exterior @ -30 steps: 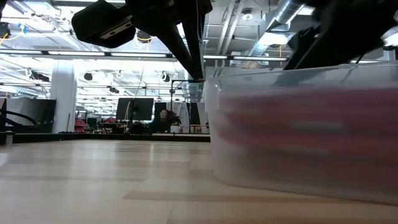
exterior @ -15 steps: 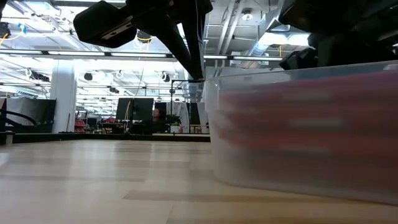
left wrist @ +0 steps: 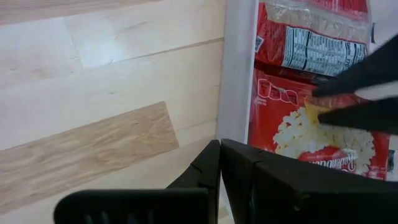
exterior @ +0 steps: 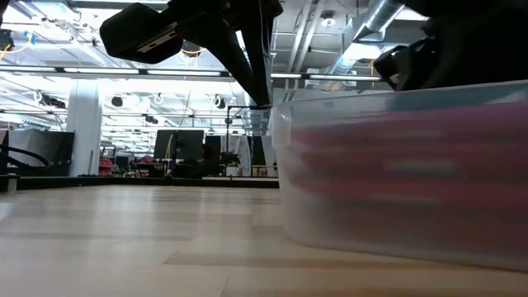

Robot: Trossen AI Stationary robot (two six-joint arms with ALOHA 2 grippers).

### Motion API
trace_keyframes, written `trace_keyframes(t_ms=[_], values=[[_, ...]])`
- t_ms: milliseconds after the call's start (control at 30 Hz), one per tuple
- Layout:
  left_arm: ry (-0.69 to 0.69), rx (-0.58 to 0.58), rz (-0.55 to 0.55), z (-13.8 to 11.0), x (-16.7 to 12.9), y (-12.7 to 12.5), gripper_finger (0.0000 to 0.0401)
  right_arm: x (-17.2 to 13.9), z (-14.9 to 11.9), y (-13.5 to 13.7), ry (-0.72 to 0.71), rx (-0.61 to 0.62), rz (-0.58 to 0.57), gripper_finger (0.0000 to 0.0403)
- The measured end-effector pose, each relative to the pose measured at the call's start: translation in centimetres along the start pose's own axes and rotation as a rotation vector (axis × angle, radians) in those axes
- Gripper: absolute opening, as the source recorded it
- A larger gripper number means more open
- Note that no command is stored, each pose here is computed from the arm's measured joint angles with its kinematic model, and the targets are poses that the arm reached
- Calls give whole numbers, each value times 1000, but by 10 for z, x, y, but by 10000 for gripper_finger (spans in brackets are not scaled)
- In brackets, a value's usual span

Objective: Sort popcorn bags into baskets
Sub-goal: Put the red popcorn bag into the transparent bin

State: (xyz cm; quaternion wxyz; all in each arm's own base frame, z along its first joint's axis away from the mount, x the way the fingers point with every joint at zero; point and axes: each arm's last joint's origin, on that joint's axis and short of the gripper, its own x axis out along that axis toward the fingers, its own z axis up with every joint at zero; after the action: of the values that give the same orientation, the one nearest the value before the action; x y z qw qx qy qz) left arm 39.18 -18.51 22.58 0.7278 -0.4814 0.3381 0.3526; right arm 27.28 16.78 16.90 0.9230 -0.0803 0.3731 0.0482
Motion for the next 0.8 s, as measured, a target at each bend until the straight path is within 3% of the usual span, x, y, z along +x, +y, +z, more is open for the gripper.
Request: trace_keyframes(t_ms=[567, 800], values=[[3, 20, -1, -1, 0, 0, 0, 12, 7, -36, 4, 82, -83, 98], [3, 24, -1, -1, 0, 0, 0, 11, 9, -31, -13, 82, -48, 97]])
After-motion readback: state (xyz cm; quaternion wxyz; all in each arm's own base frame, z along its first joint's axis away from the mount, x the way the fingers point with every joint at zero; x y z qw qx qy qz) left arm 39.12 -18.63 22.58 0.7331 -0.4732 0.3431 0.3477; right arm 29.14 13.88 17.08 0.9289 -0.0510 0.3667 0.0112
